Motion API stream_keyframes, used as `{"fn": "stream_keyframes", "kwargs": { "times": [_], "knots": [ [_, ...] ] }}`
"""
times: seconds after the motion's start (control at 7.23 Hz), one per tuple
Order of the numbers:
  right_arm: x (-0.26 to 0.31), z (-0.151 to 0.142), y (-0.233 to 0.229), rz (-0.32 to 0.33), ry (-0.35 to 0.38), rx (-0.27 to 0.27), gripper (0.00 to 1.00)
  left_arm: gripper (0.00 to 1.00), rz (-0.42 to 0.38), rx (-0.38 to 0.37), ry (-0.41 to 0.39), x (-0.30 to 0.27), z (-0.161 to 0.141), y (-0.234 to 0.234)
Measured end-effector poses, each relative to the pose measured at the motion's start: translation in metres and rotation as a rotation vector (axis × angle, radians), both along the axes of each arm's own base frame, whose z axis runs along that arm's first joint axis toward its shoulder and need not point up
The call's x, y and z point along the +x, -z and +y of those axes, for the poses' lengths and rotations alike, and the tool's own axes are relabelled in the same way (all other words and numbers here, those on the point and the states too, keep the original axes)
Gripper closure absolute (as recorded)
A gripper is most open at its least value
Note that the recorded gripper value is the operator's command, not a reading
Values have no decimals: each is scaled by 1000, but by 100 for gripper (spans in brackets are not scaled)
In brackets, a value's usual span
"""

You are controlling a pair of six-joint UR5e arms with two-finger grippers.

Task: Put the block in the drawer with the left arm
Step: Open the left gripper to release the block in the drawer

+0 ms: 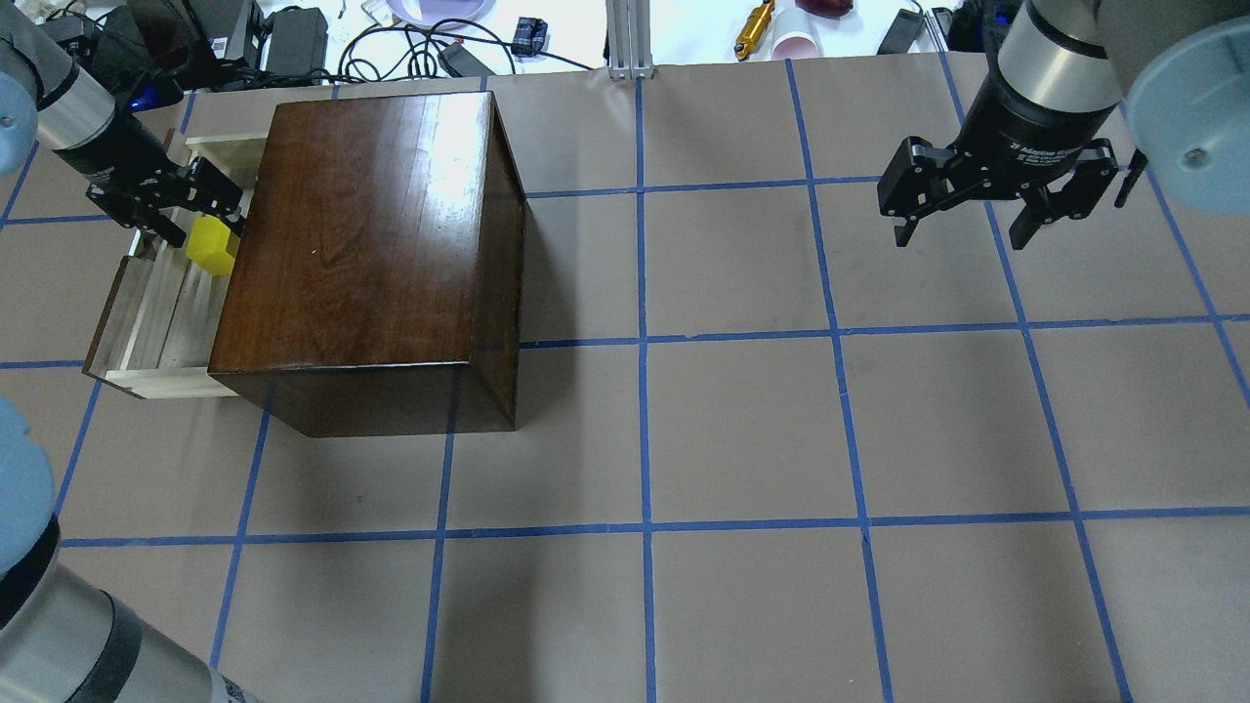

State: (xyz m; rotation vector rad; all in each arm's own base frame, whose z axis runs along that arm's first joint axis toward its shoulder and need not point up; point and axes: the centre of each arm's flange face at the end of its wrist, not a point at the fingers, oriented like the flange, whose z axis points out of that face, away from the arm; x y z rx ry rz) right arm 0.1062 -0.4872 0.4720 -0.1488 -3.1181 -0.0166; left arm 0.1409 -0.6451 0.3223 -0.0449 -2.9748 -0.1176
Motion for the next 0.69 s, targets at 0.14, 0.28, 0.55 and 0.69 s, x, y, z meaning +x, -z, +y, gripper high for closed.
{"fn": "stream_keyframes", "kwargs": {
  "times": [0.14,0.28,0.55,0.69],
  "knots": [
    [0,0,0,0,0,0,0,0,-5,-2,-3,0,3,-9],
    [0,0,0,0,0,0,0,0,-15,-6,-5,0,5,-22],
    [0,0,0,0,0,0,0,0,-68,-17,-20,-1,8,-55],
    [0,0,0,0,0,0,0,0,-86,-26,-37,-9,8,-76]
  ]
}}
